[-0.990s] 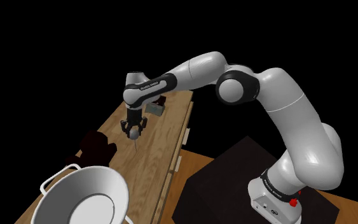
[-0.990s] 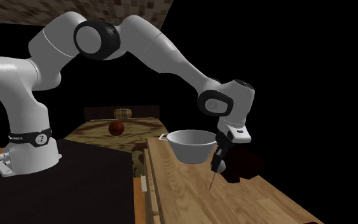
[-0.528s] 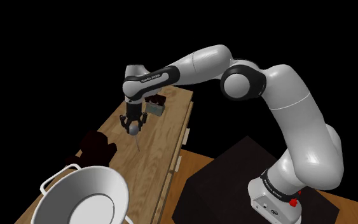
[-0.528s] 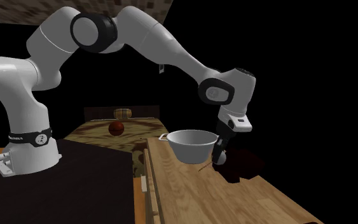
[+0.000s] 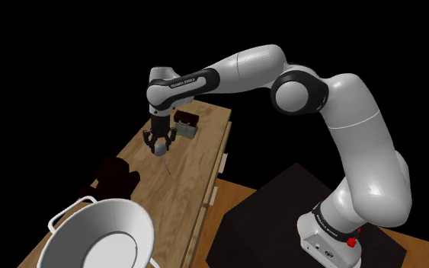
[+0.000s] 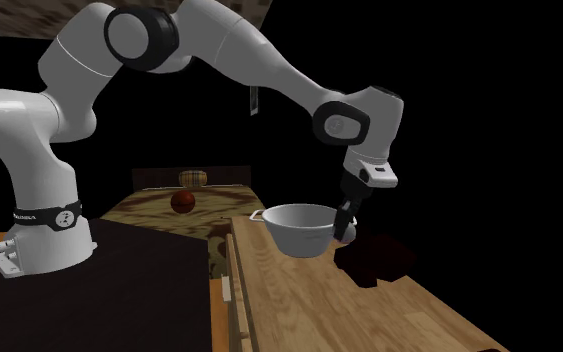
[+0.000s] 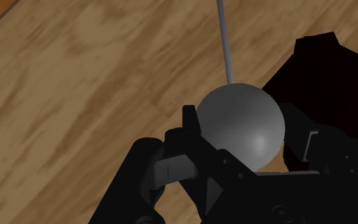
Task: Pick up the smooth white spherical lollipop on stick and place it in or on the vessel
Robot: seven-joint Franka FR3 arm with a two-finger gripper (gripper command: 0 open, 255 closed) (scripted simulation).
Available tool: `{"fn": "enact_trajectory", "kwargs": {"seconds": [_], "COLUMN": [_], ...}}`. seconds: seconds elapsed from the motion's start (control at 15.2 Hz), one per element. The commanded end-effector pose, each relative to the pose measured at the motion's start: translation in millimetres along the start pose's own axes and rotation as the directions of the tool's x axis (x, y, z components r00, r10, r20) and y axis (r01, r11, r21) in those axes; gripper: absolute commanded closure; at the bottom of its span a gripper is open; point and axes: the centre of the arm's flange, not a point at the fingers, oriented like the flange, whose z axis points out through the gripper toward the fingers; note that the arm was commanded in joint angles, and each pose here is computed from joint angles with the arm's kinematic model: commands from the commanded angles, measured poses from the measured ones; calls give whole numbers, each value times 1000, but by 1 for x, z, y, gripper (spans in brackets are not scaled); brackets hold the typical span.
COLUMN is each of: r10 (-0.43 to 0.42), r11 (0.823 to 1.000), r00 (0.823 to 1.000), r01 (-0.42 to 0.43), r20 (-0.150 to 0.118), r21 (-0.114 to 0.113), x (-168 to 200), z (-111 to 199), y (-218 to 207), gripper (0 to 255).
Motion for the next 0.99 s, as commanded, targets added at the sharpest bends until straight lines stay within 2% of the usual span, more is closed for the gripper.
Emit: {"fn": "enact_trajectory", "kwargs": {"seconds": [0.0, 0.92], "r10": [0, 0], "r11": [1000, 1000], "r00": [1000, 1000], "r01": [0, 0], "r20": [0, 0], "r21": [0, 0], "x": [-4, -25], "z": [-10, -80], "y": [-2, -14], "gripper": [255, 255]}}
